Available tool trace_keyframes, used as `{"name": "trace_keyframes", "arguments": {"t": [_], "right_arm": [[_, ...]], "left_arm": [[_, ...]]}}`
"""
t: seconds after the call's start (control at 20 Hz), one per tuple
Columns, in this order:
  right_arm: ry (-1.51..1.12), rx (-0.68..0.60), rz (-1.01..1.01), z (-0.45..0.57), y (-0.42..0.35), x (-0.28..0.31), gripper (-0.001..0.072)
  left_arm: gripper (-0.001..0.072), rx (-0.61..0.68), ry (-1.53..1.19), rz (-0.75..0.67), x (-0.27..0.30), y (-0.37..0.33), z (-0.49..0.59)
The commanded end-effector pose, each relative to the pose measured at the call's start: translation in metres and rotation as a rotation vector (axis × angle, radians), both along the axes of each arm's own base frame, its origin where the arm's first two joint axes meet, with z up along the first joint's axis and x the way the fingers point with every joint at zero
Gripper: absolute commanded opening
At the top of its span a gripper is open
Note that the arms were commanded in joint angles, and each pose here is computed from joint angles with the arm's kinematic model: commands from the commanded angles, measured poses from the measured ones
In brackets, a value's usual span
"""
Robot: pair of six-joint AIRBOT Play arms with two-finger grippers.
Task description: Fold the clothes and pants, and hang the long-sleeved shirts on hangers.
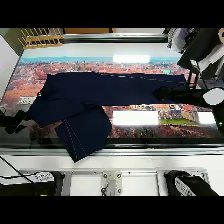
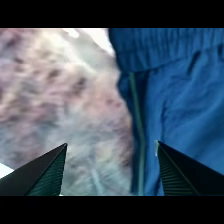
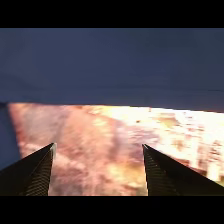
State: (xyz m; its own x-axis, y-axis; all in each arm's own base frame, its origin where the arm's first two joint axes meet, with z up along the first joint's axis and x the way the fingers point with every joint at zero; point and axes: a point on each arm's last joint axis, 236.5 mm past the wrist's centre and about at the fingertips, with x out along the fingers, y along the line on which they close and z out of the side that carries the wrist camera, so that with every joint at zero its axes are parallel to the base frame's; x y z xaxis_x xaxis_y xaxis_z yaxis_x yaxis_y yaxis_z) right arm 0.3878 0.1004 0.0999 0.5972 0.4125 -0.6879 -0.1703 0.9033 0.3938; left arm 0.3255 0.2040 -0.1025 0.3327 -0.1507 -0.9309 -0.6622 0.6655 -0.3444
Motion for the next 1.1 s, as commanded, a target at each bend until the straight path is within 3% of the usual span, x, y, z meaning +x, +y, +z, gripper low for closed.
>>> {"name": "trace_keyframes", "arguments": {"t": [0.0,0.35,0.45,0.5,0.8,1.05], "right_arm": [[-0.012,0.013,0.059,0.003,0.028,-0.006,0.0587],[0.03,0.039,0.045,-0.001,0.032,-0.011,0.0587],[0.088,0.036,0.068,-0.013,0.035,-0.019,0.0586],[0.13,0.031,0.088,-0.025,0.039,-0.025,0.0586],[0.539,0.003,0.245,-0.147,0.118,-0.094,0.0585],[0.655,0.152,0.262,-0.199,0.218,-0.121,0.0585]], "left_arm": [[0.0584,-0.087,-0.071,0.038,0.018,-0.014,-0.009],[0.0568,-0.037,-0.122,-0.041,0.053,-0.041,-0.01],[0.0068,-0.036,-0.129,-0.052,0.059,-0.045,-0.006],[0.001,-0.036,-0.137,-0.061,0.063,-0.045,-0.001],[0.0011,0.025,-0.223,-0.096,0.076,-0.039,0.05],[0.0011,0.016,-0.22,-0.104,0.073,-0.043,0.053]]}}
